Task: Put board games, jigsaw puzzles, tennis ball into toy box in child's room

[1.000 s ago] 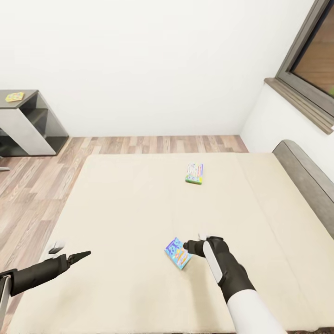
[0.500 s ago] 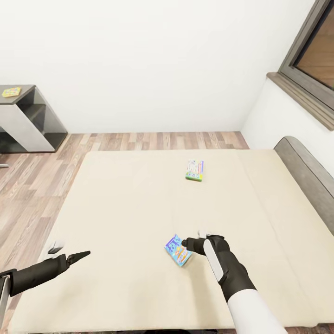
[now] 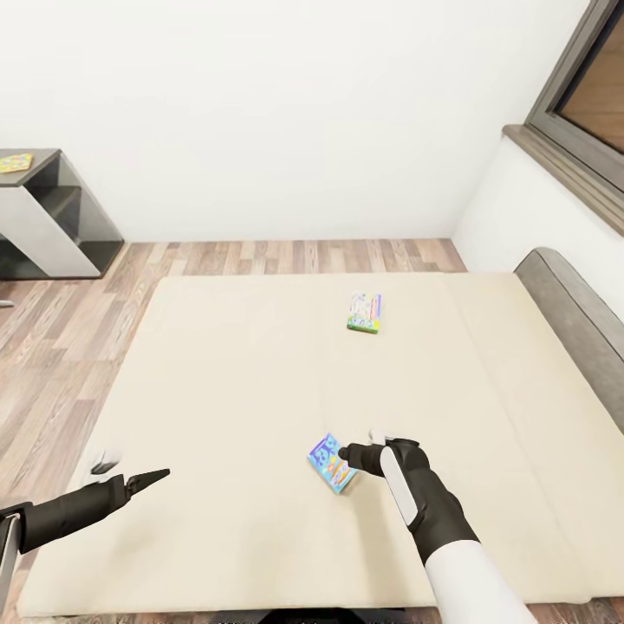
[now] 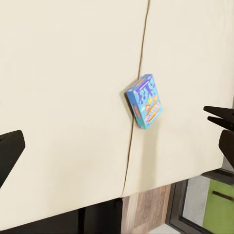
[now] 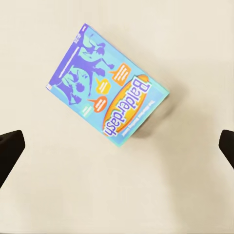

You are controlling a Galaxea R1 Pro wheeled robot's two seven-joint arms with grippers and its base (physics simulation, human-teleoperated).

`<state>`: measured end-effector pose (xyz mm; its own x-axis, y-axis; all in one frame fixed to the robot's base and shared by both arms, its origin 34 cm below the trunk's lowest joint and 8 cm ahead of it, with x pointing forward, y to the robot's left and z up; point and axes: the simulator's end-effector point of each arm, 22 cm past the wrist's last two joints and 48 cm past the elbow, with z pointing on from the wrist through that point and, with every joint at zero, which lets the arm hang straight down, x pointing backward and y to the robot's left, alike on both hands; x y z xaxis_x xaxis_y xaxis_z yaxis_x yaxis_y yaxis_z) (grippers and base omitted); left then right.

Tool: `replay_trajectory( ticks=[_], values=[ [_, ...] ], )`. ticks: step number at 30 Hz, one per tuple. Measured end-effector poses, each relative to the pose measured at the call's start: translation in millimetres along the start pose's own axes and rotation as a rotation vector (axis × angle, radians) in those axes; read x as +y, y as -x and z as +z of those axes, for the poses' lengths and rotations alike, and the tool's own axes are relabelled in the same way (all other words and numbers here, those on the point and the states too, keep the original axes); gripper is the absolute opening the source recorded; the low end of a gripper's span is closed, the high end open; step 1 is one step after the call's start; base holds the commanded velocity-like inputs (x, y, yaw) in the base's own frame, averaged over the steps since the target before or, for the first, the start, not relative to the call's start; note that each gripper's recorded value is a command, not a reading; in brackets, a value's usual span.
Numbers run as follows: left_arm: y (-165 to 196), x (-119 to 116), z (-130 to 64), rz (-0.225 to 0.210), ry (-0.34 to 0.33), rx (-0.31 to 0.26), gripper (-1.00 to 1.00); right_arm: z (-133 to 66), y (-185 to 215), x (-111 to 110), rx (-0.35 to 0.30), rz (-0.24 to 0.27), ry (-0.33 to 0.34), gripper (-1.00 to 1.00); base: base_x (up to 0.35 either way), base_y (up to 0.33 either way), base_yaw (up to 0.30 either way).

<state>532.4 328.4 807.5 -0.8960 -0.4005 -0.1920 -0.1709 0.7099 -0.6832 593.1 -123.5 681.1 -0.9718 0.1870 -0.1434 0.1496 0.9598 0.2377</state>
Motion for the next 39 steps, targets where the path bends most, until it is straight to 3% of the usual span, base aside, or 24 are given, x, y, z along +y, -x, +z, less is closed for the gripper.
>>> replay_trajectory(
  ticks=[18,28,39],
  values=[
    [-8.2,8.6,7.1,-0.016,0.010,0.023,1.00,10.6,-7.7,0.4,0.016,0.006,0.016,1.00,0.000,0.000,0.000],
    [-12.5,13.9,10.4,-0.025,0.017,0.034,1.00,2.2,12.4,17.7,-0.042,0.005,0.092,1.00,0.000,0.000,0.000],
    [-17.3,19.6,13.9,-0.035,0.024,0.046,1.00,3.7,13.7,19.7,-0.051,0.009,0.108,1.00,0.000,0.000,0.000]
  ],
)
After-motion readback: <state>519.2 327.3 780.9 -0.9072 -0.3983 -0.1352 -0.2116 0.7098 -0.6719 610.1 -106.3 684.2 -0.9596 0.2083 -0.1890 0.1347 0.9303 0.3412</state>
